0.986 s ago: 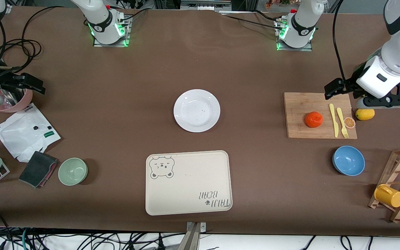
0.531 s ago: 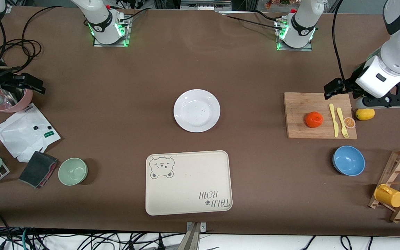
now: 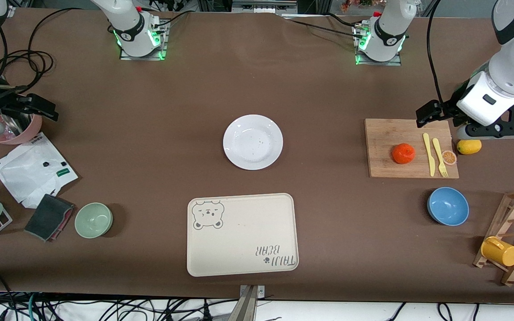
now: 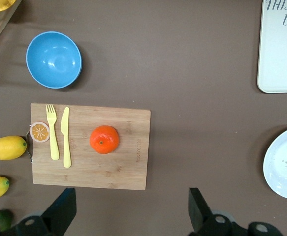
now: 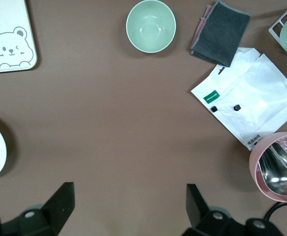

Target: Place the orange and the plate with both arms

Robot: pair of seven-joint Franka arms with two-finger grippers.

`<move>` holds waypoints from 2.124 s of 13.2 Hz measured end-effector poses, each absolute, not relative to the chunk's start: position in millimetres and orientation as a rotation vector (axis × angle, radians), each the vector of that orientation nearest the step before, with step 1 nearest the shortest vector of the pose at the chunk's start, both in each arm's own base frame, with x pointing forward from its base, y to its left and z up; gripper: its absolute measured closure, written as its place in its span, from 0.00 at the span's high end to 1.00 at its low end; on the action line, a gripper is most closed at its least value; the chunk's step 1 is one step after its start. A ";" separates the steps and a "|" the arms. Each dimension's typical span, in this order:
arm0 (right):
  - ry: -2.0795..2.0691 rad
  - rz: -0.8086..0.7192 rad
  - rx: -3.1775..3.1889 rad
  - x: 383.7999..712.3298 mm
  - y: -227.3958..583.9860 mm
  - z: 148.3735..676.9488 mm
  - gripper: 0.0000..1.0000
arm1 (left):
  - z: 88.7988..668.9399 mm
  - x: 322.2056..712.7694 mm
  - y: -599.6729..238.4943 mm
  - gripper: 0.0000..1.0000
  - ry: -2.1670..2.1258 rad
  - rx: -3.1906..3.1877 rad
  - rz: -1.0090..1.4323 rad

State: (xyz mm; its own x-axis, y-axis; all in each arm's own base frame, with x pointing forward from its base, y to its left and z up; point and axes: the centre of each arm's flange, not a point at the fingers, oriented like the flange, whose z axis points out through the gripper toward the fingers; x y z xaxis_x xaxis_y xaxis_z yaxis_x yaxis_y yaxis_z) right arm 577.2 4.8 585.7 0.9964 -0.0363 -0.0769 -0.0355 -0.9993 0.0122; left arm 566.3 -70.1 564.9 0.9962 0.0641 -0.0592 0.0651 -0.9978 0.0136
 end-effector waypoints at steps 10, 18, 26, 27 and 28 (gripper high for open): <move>-0.056 -0.125 3.128 577.0 4.8 585.3 1.00 | 564.9 566.1 -71.7 1.00 0.097 3.123 -0.092; -0.056 -0.125 3.128 577.0 4.8 585.3 1.00 | 552.3 562.2 -71.1 1.00 0.096 3.128 -0.207; -0.056 -0.127 3.128 577.1 4.8 585.0 1.00 | 395.6 599.1 -65.1 1.00 0.027 3.222 -0.475; -0.056 -0.127 3.128 577.1 4.8 585.0 1.00 | 374.9 597.1 -64.8 1.00 0.000 3.246 -0.464; -0.056 -0.127 3.128 577.1 4.8 584.9 1.00 | 352.6 592.7 -64.1 1.00 -0.039 3.276 -0.438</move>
State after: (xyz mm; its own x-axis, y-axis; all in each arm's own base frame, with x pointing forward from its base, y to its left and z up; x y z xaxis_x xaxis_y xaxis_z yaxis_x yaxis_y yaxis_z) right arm 577.1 4.8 584.9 0.9961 -0.0363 -0.0809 -0.0354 -0.9993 0.0124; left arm 592.7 -64.1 352.6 0.9648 -0.0018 -0.2629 -0.0452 -0.9863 -0.1589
